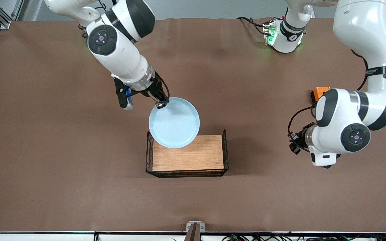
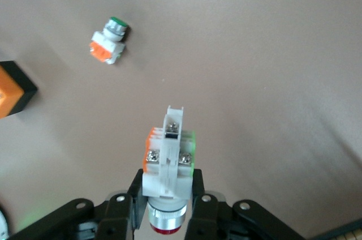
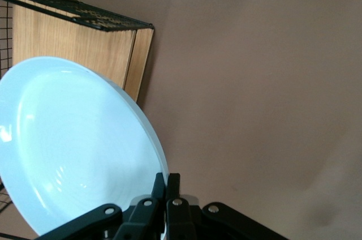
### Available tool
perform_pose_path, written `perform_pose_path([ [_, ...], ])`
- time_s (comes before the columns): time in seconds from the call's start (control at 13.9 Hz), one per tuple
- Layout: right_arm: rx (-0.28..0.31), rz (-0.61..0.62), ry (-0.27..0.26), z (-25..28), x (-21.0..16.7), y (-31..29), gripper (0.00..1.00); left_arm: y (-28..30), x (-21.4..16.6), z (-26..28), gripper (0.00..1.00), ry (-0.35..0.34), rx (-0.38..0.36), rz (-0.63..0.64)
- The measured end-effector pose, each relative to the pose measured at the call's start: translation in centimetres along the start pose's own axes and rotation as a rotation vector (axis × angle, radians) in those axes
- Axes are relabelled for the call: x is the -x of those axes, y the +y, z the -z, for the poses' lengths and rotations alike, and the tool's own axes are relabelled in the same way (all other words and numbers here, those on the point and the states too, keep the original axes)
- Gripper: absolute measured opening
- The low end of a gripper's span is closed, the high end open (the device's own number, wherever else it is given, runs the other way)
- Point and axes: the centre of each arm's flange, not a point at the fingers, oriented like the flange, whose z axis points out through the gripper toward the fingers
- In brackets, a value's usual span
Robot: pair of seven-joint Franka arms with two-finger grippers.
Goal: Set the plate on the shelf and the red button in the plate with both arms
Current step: 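Lift the plate with the right gripper and carry it onto the wooden tray, then release the plate with the right gripper while the left gripper lifts the button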
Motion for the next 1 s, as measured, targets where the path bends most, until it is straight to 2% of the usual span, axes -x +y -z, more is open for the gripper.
perform_pose_path([
  [0.22, -0.051, -0.044, -0.013, -2.3, 0.6, -1.2, 0.02, -0.4, 0.9, 3.3, 0.34, 0.006, 0.012, 0.030],
  [0.36, -0.065, -0.057, -0.014, -3.8, 0.5, -1.8, 0.02, -0.7, 1.7, 5.1, 0.34, 0.016, 0.033, 0.053],
  [1.0, -0.058, -0.089, 0.019, -9.4, -0.7, -3.2, 0.02, 0.5, 4.7, 6.9, 0.34, 0.035, 0.062, 0.130],
])
